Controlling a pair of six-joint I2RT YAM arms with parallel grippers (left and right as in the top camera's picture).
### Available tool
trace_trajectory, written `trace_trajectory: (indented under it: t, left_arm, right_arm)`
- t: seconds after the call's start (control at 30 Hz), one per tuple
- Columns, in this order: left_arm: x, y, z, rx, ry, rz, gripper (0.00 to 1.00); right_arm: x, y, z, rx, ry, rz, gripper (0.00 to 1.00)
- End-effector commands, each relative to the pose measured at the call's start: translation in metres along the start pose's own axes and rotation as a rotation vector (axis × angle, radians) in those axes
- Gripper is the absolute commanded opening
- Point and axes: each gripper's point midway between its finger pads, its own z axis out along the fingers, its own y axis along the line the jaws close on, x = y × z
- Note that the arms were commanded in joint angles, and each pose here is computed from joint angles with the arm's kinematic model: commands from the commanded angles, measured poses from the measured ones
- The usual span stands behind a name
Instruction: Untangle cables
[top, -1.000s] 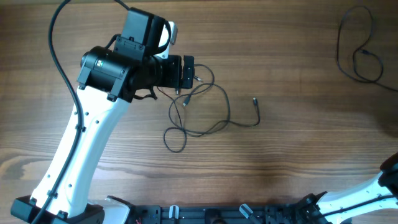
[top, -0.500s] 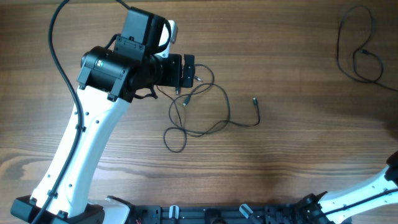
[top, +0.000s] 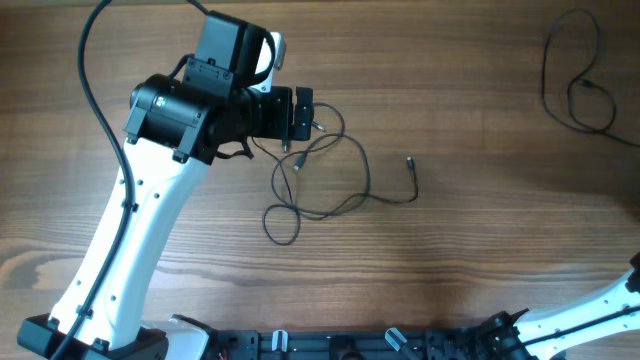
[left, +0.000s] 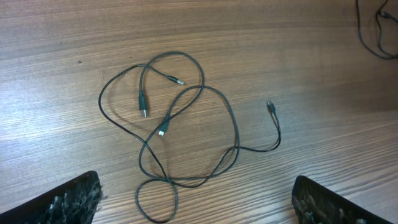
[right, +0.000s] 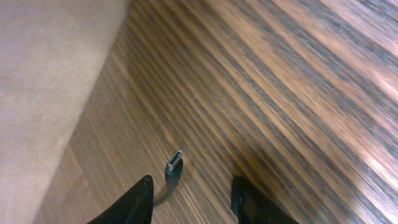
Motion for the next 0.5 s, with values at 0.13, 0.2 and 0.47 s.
trace_trajectory:
  t: [0.13, 0.2, 0.47]
  left_arm:
    - [0.002, -0.001, 0.003, 0.004, 0.013, -0.009, 1.0]
    - [0.002, -0.001, 0.004, 0.004, 0.011, -0.009, 1.0]
    - [-0.002, -0.005, 0.004, 0.024, -0.003, -0.014, 1.0]
  right_arm:
    - [0.022, -0.102, 0.047, 0.238, 0.025, -0.134, 0.4]
    - [0.019, -0.102, 0.047, 0.239, 0.007, -0.139, 0.39]
    - [0.026, -0.129, 0.066, 0.287, 0.021, -0.168, 0.38]
